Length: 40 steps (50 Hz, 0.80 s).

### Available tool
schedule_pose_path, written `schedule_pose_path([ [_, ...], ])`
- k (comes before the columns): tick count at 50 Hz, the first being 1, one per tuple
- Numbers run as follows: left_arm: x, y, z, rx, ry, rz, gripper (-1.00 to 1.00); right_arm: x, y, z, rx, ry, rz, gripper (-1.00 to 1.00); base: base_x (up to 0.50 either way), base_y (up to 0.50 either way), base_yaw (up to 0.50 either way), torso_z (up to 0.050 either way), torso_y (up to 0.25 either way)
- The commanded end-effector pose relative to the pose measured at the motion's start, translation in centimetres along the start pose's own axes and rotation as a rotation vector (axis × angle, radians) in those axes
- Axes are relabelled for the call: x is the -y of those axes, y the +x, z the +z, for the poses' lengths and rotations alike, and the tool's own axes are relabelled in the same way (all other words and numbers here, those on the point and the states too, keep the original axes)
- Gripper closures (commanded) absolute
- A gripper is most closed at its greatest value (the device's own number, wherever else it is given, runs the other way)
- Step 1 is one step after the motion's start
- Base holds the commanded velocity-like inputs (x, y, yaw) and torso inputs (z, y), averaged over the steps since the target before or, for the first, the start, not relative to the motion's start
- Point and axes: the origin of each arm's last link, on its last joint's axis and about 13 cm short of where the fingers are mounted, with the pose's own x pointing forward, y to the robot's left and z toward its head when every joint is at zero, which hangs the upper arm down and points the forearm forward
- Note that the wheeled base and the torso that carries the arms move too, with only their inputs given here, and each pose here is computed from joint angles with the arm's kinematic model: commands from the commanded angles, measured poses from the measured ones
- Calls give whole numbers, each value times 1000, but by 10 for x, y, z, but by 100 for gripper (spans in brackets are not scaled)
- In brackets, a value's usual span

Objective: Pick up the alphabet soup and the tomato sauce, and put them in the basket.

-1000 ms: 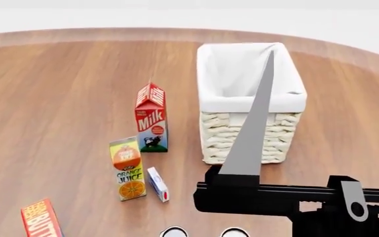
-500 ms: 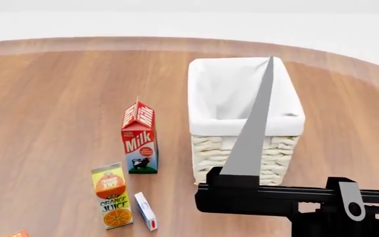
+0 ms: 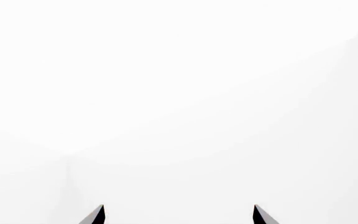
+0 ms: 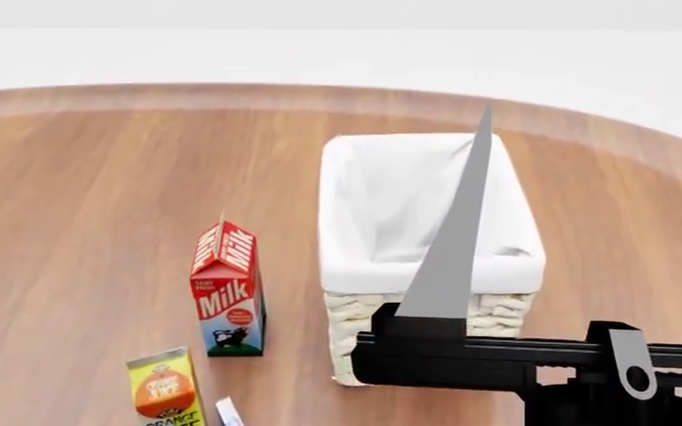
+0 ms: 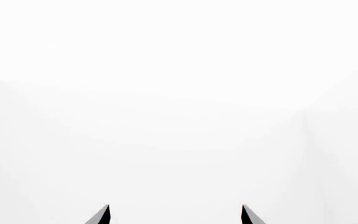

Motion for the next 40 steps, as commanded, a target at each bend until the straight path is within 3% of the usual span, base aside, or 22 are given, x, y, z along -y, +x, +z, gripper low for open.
schedule_pose_path([
  [1,0,1,0,1,-1,1,-100,0,0,0,0,3,0,-100,230,-51,0,0,0],
  [40,0,-1,0,0,0,3,-100,0,-2,-2,-5,2,2,-100,230,-55,0,0,0],
])
